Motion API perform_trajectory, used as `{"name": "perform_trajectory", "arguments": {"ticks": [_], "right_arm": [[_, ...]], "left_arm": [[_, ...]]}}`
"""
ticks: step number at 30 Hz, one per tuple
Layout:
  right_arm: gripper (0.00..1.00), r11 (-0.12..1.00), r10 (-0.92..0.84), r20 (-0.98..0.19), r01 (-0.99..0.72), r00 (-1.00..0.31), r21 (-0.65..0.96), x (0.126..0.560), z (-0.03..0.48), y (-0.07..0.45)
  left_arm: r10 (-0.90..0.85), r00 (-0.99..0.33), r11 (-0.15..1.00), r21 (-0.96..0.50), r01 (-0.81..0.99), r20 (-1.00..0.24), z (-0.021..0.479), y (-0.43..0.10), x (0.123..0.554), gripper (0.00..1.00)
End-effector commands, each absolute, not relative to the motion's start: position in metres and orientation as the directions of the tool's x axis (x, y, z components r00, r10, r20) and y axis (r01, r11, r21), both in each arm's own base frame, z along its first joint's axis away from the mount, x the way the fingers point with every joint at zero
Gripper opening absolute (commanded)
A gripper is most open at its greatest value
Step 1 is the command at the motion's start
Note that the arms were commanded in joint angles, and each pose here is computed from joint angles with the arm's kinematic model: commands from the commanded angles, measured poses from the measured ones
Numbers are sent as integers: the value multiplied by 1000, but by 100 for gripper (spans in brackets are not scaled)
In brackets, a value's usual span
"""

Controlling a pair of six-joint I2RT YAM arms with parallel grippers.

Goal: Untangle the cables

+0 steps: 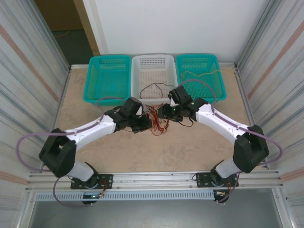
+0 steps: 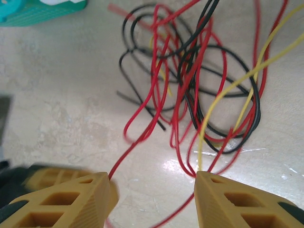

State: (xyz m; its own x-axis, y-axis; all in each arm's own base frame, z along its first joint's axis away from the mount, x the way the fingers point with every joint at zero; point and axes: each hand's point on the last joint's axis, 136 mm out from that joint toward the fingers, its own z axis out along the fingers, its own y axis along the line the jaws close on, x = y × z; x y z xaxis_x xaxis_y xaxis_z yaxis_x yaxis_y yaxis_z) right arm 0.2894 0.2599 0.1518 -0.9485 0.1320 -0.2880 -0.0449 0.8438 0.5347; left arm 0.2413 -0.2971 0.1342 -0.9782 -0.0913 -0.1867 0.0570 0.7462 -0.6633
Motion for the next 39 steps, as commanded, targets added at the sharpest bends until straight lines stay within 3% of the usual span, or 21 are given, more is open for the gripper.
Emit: {"name": "perform_trajectory", "arguments": {"ticks": [1,8,16,26,34,39], "right_arm": [[50,832,142,-326,-66,-934,550,295,174,256],[53,821,116,-299,-77,-947,565,296,166,270],[51,843,93,-240,-52,-966,536,290,132,277],[47,886,180,-126,105,-976,452,285,77,237],[51,878,215,-189,105,-958,467,300,114,206],[54,792,157,-400,-127,-903,597,300,197,227]], "left_arm": [[43,-931,743,-611,273,-363,184,-292,225,0],[79,-835,676,-586,447,-545,256,-292,225,0],[51,-805,672,-576,465,-591,282,-288,238,0],[-64,-713,624,-586,517,-698,368,-268,249,0],[-144,-668,605,-599,525,-730,407,-246,249,0],[-172,-702,542,-661,519,-692,401,-257,254,0]]}}
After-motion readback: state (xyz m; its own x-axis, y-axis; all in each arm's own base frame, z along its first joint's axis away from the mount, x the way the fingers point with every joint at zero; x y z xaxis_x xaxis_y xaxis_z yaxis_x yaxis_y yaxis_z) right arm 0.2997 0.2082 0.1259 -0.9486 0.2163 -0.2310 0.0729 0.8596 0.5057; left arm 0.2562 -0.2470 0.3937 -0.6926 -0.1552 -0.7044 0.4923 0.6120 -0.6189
